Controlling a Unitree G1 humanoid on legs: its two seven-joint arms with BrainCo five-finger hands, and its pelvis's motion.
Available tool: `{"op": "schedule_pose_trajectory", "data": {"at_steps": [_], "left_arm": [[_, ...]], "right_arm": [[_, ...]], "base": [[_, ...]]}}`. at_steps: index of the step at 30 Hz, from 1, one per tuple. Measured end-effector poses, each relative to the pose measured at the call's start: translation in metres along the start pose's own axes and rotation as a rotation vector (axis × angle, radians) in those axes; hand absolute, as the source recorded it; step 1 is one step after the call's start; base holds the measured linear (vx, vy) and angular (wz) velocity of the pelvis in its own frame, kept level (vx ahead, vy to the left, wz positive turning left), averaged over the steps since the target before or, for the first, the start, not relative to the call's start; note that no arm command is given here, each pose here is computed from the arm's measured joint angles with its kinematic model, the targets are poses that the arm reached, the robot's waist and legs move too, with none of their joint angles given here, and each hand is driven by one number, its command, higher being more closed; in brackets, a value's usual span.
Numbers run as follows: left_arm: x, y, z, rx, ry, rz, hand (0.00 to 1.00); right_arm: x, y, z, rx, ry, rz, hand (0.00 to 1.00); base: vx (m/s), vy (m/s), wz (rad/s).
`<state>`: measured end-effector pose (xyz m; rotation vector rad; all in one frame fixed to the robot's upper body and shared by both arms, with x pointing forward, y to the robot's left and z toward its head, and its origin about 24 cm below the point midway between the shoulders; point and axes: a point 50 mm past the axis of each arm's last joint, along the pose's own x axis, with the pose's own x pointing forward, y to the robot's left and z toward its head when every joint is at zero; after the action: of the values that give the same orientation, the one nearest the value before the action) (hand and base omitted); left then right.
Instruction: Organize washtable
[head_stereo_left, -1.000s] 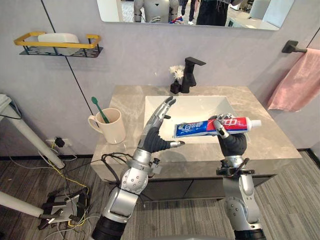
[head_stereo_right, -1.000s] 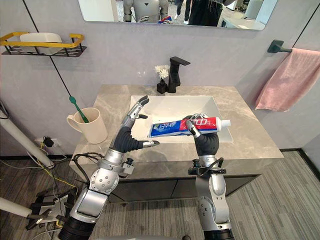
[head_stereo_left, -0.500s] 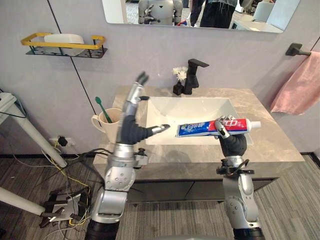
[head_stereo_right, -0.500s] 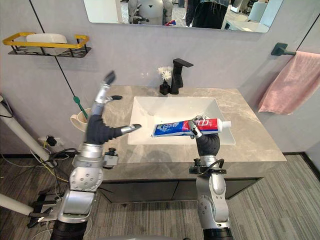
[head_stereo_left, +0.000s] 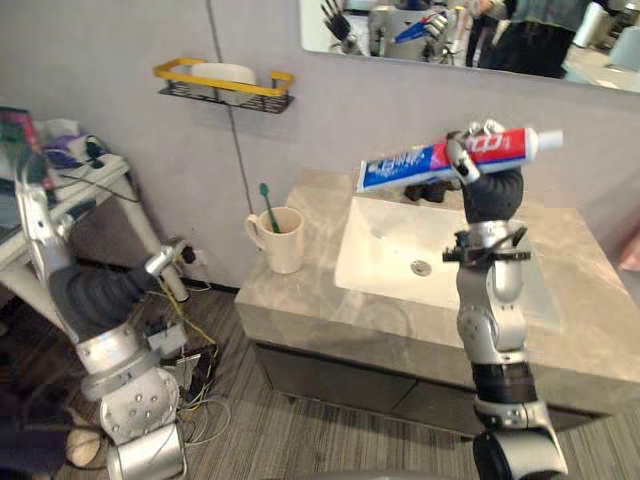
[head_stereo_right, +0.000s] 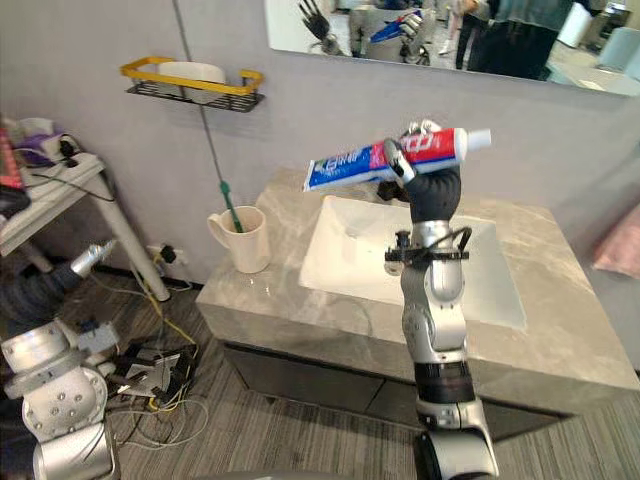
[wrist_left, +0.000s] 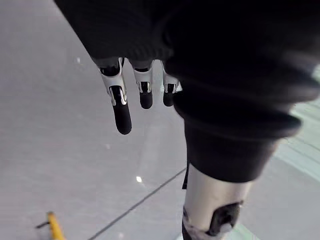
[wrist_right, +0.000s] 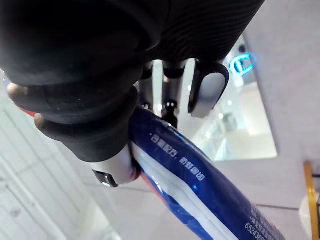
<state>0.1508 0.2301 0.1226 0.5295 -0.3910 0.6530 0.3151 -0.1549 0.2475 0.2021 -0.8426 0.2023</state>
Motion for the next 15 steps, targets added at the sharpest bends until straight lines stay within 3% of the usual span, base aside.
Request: {"op": "schedule_pose_trajectory", "data": {"at_steps": [7,11,15], "left_arm": [[-0.069,-0.032,-0.085,0.033,0.504,-0.345,0.0],[-0.104,-0.056,-0.105,-0.006,0.651,-0.552,0.0],[-0.117,-0.061,-0.114,-0.028,0.722,-0.614,0.0]], "right_arm": [[0.04,0.025,0.013,-0.084,0.0,0.176,1.0],[0.046,0.034,0.019,-0.142,-0.002,0.27,1.0],[0.049,0.036,0.026,-0.201,-0.01,0.333,1.0]], "base": [[-0.02,-0.02,0.19],[-0.01,-0.002,0.01],[0.0,-0.003,-0.02]]}}
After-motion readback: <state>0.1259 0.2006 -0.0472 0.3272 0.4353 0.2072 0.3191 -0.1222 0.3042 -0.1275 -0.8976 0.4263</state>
